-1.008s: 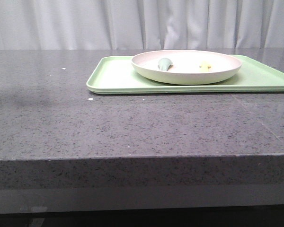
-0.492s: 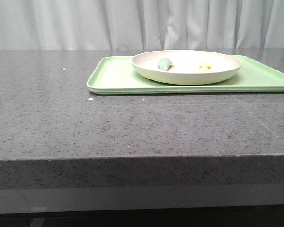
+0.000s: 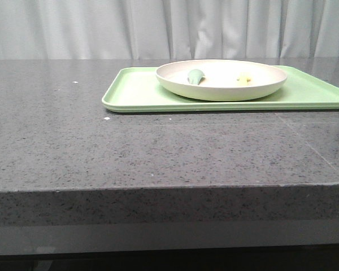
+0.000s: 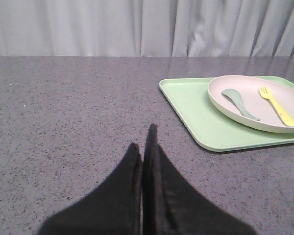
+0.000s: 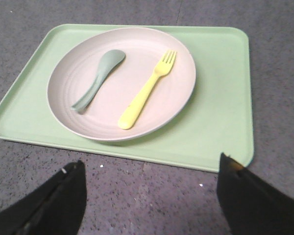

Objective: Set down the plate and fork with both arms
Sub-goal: 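Withdraw the left gripper away from the tray, then lower the open right gripper over the yellow fork on the plate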

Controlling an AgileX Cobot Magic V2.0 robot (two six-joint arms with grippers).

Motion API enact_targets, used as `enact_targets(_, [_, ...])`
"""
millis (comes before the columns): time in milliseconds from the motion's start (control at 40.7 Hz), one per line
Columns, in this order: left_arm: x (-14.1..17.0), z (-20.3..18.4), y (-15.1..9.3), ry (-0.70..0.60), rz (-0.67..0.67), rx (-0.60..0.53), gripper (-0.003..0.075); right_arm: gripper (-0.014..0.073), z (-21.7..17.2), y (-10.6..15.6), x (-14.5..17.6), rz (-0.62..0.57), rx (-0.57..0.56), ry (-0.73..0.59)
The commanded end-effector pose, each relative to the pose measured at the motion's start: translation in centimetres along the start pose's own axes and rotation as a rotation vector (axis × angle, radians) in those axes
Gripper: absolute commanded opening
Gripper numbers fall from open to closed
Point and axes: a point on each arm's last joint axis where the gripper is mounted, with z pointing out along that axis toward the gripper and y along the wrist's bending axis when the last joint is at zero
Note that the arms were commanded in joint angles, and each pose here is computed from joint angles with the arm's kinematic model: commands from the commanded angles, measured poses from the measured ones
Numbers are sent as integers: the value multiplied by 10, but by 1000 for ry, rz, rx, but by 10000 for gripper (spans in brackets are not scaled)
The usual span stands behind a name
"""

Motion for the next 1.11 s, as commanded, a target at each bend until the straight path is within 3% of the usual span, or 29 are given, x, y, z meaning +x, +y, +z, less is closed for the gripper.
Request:
enact_targets(0, [-14, -2, -2, -94, -6, 17, -18, 573, 25, 6, -30, 21, -34, -26])
enact_targets(148, [-14, -2, -2, -94, -6, 17, -18, 573, 71, 19, -53, 70, -90, 84])
enact_targets(369, [-14, -2, -2, -94, -6, 17, -18, 573, 130, 19, -70, 118, -76, 231])
enact_targets(541, [-14, -2, -2, -94, -6, 17, -18, 573, 156, 11, -76, 123, 18, 264])
enact_targets(762, [-14, -2, -2, -94, -6, 17, -18, 573, 187, 25, -73, 97, 6, 327])
enact_targets(1082, [-14, -2, -2, -94, -6, 17, -18, 572, 212, 24, -67, 100, 98, 400])
